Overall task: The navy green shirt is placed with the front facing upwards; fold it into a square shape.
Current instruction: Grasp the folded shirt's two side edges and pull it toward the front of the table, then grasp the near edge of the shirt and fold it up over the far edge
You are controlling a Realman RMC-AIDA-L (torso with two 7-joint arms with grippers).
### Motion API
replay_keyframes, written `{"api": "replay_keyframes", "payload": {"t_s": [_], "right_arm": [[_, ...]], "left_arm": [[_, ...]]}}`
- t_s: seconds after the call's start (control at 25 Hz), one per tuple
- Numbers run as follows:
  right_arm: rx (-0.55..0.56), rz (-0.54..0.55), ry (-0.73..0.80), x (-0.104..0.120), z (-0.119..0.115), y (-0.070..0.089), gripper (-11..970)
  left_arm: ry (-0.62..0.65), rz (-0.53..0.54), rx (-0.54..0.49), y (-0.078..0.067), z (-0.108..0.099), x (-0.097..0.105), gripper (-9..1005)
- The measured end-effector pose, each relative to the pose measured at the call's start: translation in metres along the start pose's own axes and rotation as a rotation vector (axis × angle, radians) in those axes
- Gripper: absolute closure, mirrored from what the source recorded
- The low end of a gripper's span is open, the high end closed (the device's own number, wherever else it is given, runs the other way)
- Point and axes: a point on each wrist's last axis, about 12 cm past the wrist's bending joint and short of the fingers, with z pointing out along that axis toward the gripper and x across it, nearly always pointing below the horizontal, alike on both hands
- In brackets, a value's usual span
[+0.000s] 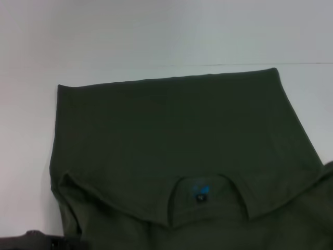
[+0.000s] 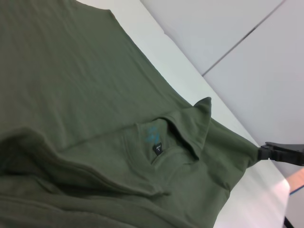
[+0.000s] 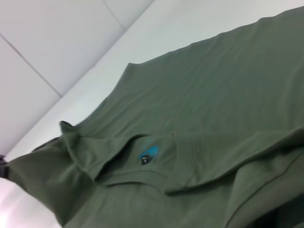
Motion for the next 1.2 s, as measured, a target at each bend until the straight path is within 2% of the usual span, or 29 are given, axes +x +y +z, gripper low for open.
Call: {"api": "replay_keyframes", "payload": {"t_s": [0.2, 0.32, 0.52, 0.56, 0.64, 0.88, 1.04, 1.2], "right_arm": [[-0.035, 0.008, -0.022, 0.02, -0.017, 0.013, 893], [-0.025, 0.019, -0.034, 0.026, -0.022, 0.015, 890], [-0.005, -0.001, -0.085, 0.01, -0.023, 0.009, 885], [-0.005, -0.012, -0.097, 0.003, -0.022, 0.007, 884], [-0.01, -0.037, -0.12, -0.009, -0.021, 0.004, 882], [-0.007, -0.112, -0.194, -0.06, -0.011, -0.008, 876], [0.029, -0.158, -0.233, -0.095, 0.007, -0.018, 873], [0.093, -0.177, -0.26, -0.128, 0.035, -0.028, 869]], "left_arm": [[0.023, -0.025, 0.029, -0.004, -0.003, 0.01, 994], [0.018, -0.03, 0.03, -0.005, -0.004, 0.011, 994], [-0.005, -0.016, 0.014, 0.0, -0.004, -0.002, 994], [-0.027, -0.001, 0.003, 0.003, -0.005, -0.014, 994], [-0.036, 0.003, -0.001, 0.004, -0.006, -0.02, 993], [-0.106, 0.07, -0.038, 0.017, -0.003, -0.081, 993], [-0.123, 0.116, -0.078, 0.023, 0.007, -0.118, 993], [-0.177, 0.135, -0.181, 0.034, 0.02, -0.157, 994]]}}
